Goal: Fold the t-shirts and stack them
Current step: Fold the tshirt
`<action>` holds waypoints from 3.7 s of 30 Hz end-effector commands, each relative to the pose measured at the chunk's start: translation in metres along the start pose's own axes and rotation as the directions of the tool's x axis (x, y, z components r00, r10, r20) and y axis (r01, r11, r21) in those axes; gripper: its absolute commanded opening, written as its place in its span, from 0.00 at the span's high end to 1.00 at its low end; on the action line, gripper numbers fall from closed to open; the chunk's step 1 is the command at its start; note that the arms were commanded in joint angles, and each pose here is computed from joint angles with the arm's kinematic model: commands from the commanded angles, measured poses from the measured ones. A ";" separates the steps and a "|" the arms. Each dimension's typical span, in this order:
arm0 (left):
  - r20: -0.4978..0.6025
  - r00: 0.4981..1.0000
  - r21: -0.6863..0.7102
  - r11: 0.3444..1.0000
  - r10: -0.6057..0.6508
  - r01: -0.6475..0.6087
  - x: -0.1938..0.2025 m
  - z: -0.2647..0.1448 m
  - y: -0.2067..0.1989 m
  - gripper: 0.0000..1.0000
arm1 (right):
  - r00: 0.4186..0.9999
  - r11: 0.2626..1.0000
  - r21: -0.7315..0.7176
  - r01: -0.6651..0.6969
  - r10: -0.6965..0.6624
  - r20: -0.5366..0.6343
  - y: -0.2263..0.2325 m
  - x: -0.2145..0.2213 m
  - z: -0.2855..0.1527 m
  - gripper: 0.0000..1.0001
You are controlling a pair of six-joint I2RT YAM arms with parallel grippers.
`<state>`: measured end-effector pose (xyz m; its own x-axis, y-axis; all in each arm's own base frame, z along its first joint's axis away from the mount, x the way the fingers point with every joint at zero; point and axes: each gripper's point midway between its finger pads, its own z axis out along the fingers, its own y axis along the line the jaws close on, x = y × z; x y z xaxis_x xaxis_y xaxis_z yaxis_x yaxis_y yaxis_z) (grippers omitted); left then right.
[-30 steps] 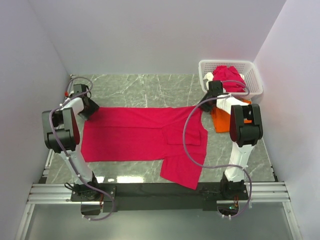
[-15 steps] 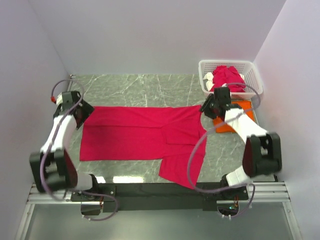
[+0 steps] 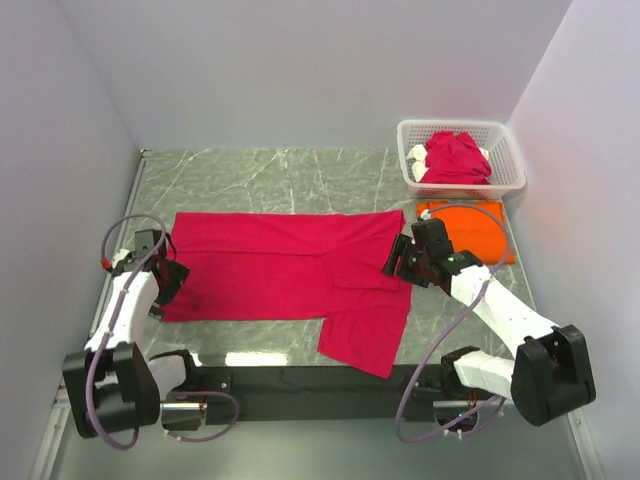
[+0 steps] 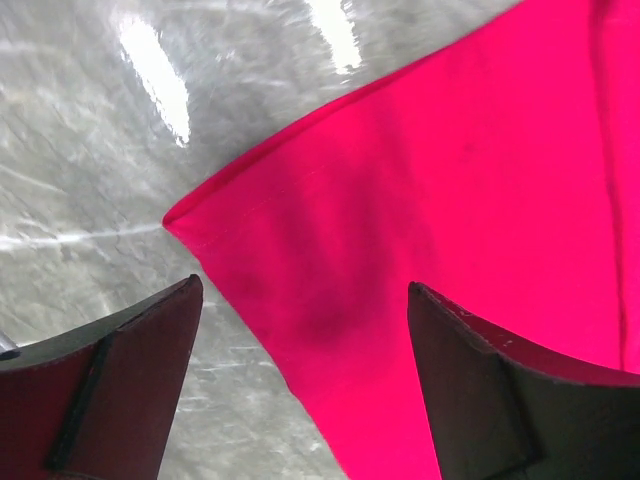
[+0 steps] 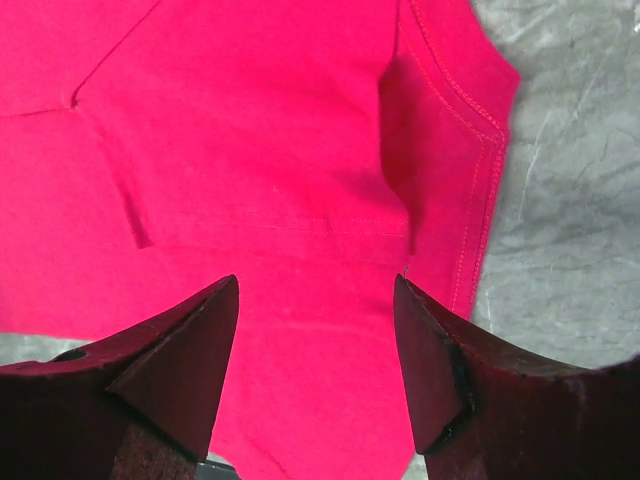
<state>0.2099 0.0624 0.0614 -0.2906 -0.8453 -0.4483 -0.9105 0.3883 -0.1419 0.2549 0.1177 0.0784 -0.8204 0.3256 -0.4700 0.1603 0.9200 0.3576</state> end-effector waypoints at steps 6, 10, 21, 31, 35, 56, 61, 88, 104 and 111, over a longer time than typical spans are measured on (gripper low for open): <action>-0.073 0.993 -0.060 0.995 -0.090 0.085 0.028 0.029 0.009 0.18 | 0.999 0.993 -0.106 0.052 -0.051 0.016 0.016 0.001 -0.003 0.30; -0.069 0.994 -0.062 0.995 -0.083 0.079 0.033 0.038 0.013 0.23 | 0.998 0.992 -0.107 0.059 -0.057 0.018 0.014 0.002 -0.002 0.30; -0.079 0.995 -0.082 0.995 -0.059 0.052 0.034 0.041 0.014 0.56 | 0.998 0.997 -0.057 0.059 -0.060 -0.002 0.003 0.009 -0.003 0.32; -0.102 0.994 -0.010 1.000 -0.026 0.025 0.031 0.028 0.002 0.97 | 0.998 0.988 0.146 -0.044 0.052 -0.047 -0.043 0.039 -0.011 0.39; -0.099 0.995 0.022 0.999 -0.028 0.030 0.032 0.028 -0.002 0.99 | 0.993 0.982 0.160 -0.100 0.108 -0.046 -0.052 0.041 -0.009 0.39; -0.053 0.997 0.028 0.998 -0.052 0.054 0.021 0.020 -0.002 0.99 | 0.955 0.964 0.192 -0.182 0.220 -0.198 -0.069 0.084 0.015 0.54; -0.041 0.998 0.015 0.998 -0.054 0.055 0.016 0.016 -0.001 0.99 | 0.963 0.965 0.194 -0.174 0.208 -0.173 -0.069 0.076 0.010 0.78; -0.003 0.993 -0.024 0.992 0.122 -0.122 -0.035 0.012 -0.044 0.99 | 0.973 0.987 0.150 -0.064 0.095 -0.211 -0.029 -0.018 0.001 0.99; -0.006 0.977 -0.007 0.977 0.215 -0.215 -0.047 0.029 -0.069 0.99 | 0.970 0.979 0.179 -0.099 0.135 -0.201 -0.032 -0.050 0.020 0.98; 0.018 0.968 -0.010 0.968 0.250 -0.250 -0.054 0.033 -0.077 0.99 | 0.968 0.974 0.200 -0.108 0.149 -0.204 -0.039 -0.047 0.027 0.98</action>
<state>0.2840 0.0781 0.0500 -0.5146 -0.7549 -0.4065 -0.8250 0.5651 -0.0051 0.2877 0.0805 0.0608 -0.8976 0.3964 -0.1928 0.3465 0.9048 0.2474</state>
